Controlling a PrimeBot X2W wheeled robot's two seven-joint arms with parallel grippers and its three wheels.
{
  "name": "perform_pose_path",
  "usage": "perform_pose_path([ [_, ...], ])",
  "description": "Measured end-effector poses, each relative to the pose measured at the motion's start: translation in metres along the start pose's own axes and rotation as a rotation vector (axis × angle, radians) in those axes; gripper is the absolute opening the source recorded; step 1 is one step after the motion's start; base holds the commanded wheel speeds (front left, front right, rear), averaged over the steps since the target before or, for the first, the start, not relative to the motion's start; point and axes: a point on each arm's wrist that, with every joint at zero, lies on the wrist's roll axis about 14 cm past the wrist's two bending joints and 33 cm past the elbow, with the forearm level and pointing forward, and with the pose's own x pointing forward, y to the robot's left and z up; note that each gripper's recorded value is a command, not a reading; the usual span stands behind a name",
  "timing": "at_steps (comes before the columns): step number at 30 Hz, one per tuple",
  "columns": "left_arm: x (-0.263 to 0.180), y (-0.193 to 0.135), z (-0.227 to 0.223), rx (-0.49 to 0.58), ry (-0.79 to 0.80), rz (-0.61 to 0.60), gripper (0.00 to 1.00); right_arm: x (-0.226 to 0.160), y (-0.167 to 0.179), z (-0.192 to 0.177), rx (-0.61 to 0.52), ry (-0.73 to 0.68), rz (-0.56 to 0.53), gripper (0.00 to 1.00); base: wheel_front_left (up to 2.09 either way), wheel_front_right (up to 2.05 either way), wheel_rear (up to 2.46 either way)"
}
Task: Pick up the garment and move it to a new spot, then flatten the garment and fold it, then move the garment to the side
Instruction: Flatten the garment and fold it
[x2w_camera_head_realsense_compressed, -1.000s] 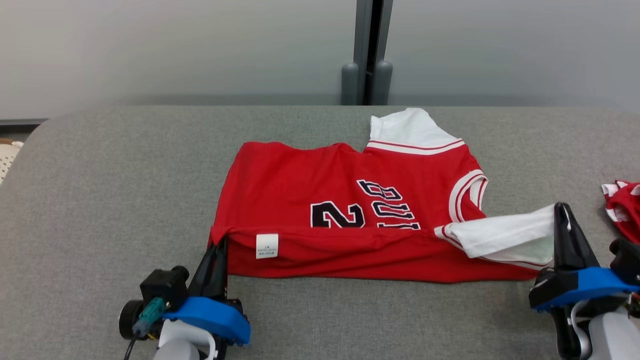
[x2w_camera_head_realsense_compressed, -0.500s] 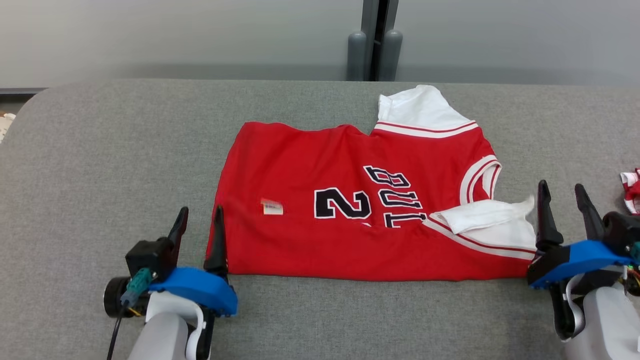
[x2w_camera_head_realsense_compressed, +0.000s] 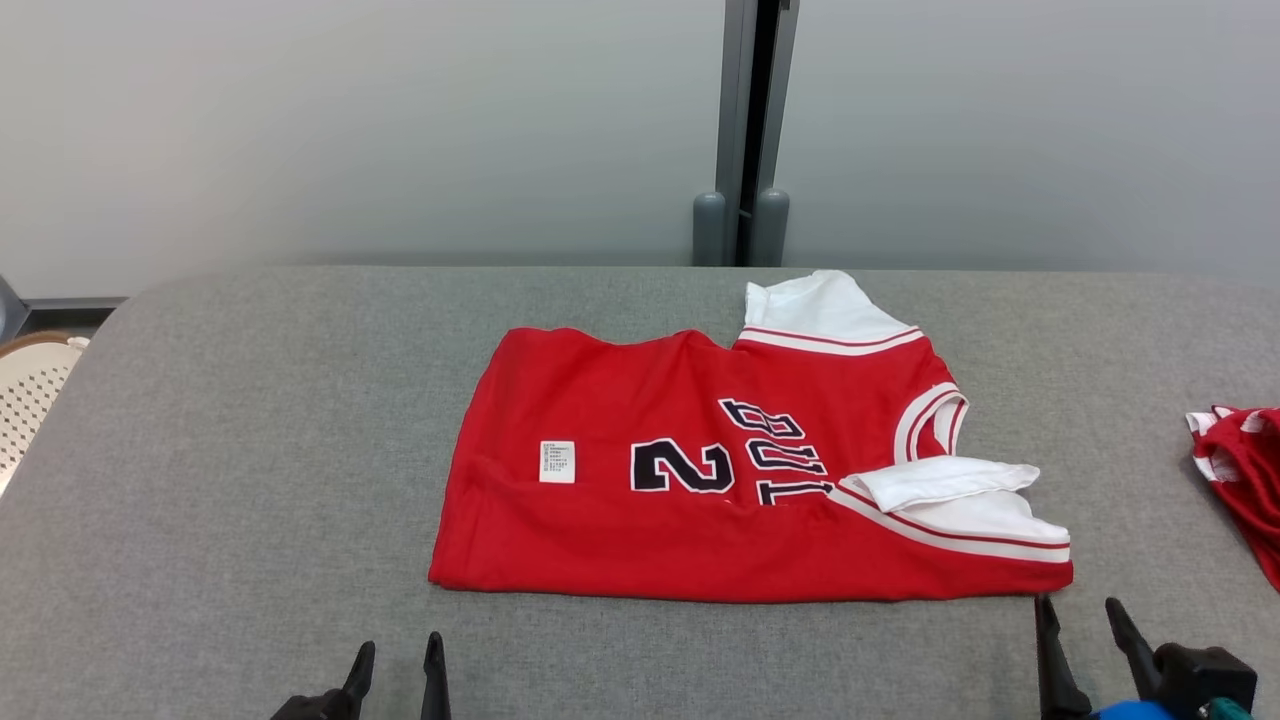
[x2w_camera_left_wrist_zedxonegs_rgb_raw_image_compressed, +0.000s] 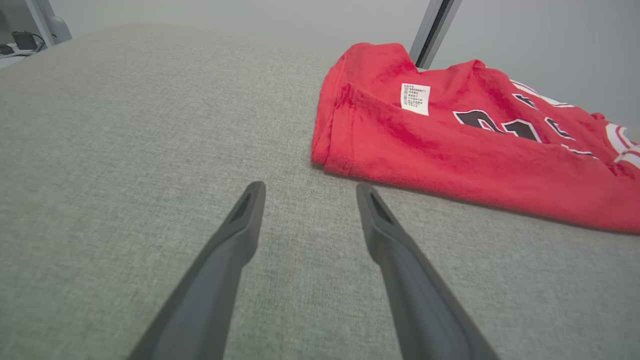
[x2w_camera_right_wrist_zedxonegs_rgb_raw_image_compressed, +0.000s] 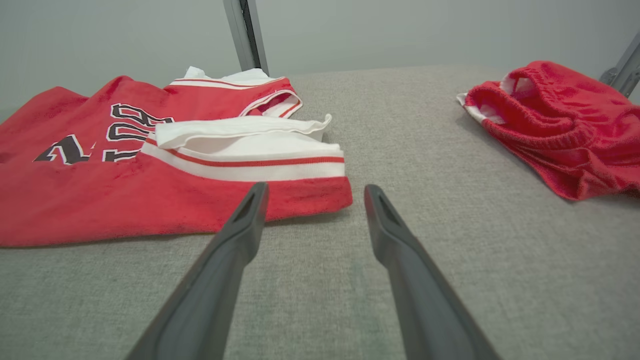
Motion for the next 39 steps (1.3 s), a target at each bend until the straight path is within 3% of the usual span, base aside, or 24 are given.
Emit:
perform_pose_path([
  [15, -0.02, 0.0, -0.013, 0.004, 0.019, 0.005, 1.0, -0.024, 0.004, -0.026, 0.034, 0.066, 0.013, 1.0, 0.0, 0.0, 0.0],
  [26, 0.042, -0.014, 0.017, 0.013, -0.008, -0.06, 1.0, 0.011, 0.009, -0.014, 0.026, 0.049, 0.019, 1.0, 0.0, 0.0, 0.0],
  [38, 0.076, -0.004, -0.023, 0.015, 0.152, -0.041, 1.0, 0.041, -0.009, -0.013, 0.018, 0.05, -0.041, 1.0, 0.0, 0.0, 0.0],
  [39, 0.076, -0.004, -0.026, 0.01, 0.161, -0.042, 0.5, 0.041, -0.012, -0.014, 0.019, 0.051, -0.05, 1.0, 0.0, 0.0, 0.0],
])
